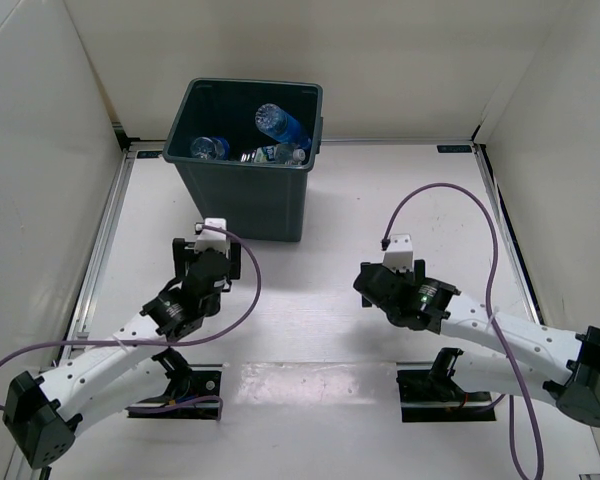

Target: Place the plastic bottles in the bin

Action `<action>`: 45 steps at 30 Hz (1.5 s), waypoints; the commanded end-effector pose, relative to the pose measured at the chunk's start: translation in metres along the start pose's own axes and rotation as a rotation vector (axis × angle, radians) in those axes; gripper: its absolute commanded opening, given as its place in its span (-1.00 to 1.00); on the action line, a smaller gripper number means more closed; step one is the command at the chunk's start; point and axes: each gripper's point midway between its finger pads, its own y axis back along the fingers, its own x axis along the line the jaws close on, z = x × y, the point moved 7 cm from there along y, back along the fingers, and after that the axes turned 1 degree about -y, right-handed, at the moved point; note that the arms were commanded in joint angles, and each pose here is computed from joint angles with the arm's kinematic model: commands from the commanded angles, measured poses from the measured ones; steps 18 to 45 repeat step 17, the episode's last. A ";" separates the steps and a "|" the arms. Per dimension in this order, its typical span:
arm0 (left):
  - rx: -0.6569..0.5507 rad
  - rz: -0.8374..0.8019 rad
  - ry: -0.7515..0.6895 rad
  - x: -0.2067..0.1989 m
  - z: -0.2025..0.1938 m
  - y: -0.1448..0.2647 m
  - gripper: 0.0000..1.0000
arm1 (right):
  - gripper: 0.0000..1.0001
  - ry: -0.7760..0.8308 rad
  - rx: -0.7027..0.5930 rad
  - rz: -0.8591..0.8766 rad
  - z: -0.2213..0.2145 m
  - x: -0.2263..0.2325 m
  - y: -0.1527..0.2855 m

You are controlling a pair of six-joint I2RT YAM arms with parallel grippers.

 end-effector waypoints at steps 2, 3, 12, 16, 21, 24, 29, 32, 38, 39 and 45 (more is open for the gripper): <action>-0.059 0.107 0.033 0.009 0.002 -0.003 1.00 | 0.81 -0.055 -0.047 -0.027 0.015 0.001 0.006; -0.063 0.113 0.037 0.010 0.000 -0.003 1.00 | 0.81 -0.036 -0.064 -0.020 0.014 0.004 0.009; -0.082 0.184 0.175 0.031 -0.012 -0.001 1.00 | 0.81 -0.011 -0.087 -0.043 0.012 0.009 0.012; -0.067 0.239 0.187 0.042 -0.018 -0.005 1.00 | 0.81 -0.032 -0.035 -0.086 0.014 0.005 0.004; -0.076 0.240 0.187 0.042 -0.015 -0.007 1.00 | 0.81 -0.031 -0.037 -0.095 0.016 0.005 0.005; -0.076 0.240 0.187 0.042 -0.015 -0.007 1.00 | 0.81 -0.031 -0.037 -0.095 0.016 0.005 0.005; -0.076 0.240 0.187 0.042 -0.015 -0.007 1.00 | 0.81 -0.031 -0.037 -0.095 0.016 0.005 0.005; -0.076 0.240 0.187 0.042 -0.015 -0.007 1.00 | 0.81 -0.031 -0.037 -0.095 0.016 0.005 0.005; -0.076 0.240 0.187 0.042 -0.015 -0.007 1.00 | 0.81 -0.031 -0.037 -0.095 0.016 0.005 0.005; -0.076 0.240 0.187 0.042 -0.015 -0.007 1.00 | 0.81 -0.031 -0.037 -0.095 0.016 0.005 0.005; -0.076 0.240 0.187 0.042 -0.015 -0.007 1.00 | 0.81 -0.031 -0.037 -0.095 0.016 0.005 0.005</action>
